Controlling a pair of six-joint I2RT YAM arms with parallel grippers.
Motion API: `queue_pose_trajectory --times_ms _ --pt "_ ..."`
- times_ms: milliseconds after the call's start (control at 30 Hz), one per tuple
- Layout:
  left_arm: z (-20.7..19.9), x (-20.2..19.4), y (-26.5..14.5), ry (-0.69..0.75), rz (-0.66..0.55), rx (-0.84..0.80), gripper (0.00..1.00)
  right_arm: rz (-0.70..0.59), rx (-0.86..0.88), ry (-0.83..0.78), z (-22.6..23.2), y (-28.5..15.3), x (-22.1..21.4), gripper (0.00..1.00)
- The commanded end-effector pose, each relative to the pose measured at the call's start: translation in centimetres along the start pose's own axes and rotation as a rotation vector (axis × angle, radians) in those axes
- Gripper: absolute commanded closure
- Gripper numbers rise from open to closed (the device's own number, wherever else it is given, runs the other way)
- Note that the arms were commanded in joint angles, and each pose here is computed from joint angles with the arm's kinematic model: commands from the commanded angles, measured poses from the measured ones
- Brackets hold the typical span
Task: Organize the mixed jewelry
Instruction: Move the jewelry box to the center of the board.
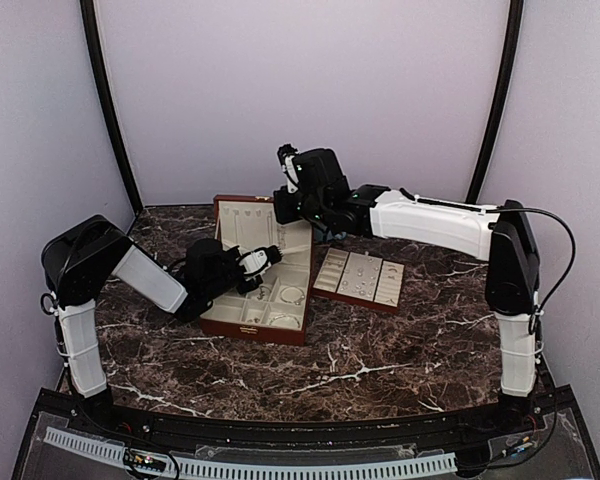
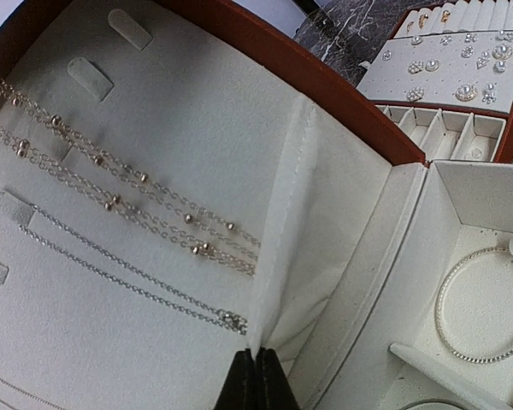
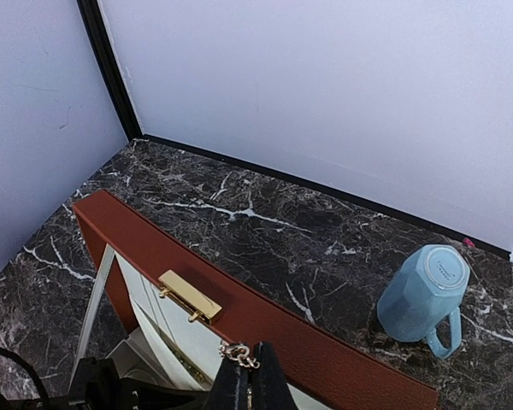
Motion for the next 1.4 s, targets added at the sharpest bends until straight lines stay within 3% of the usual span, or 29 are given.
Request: queue_pose_trajectory --times_ms 0,433,1367 --pt "-0.4 1.1 -0.6 0.013 -0.040 -0.019 1.00 -0.020 0.029 0.021 0.2 0.4 0.5 1.00" --pt "-0.6 1.2 -0.5 0.014 -0.037 -0.024 1.00 0.010 0.107 -0.014 0.9 0.6 -0.2 1.00" --pt "-0.9 1.2 -0.5 0.020 -0.036 -0.014 1.00 0.079 -0.024 0.032 -1.0 1.1 -0.7 1.00"
Point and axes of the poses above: each gripper's point midway between its finger pads, its own y axis out along the fingers, its own z axis along the line the jaws close on, x = y × z, the point moved 9 cm from there along -y, back along the fingers, and after that the axes turned 1 degree about -y, right-handed, at the moved point
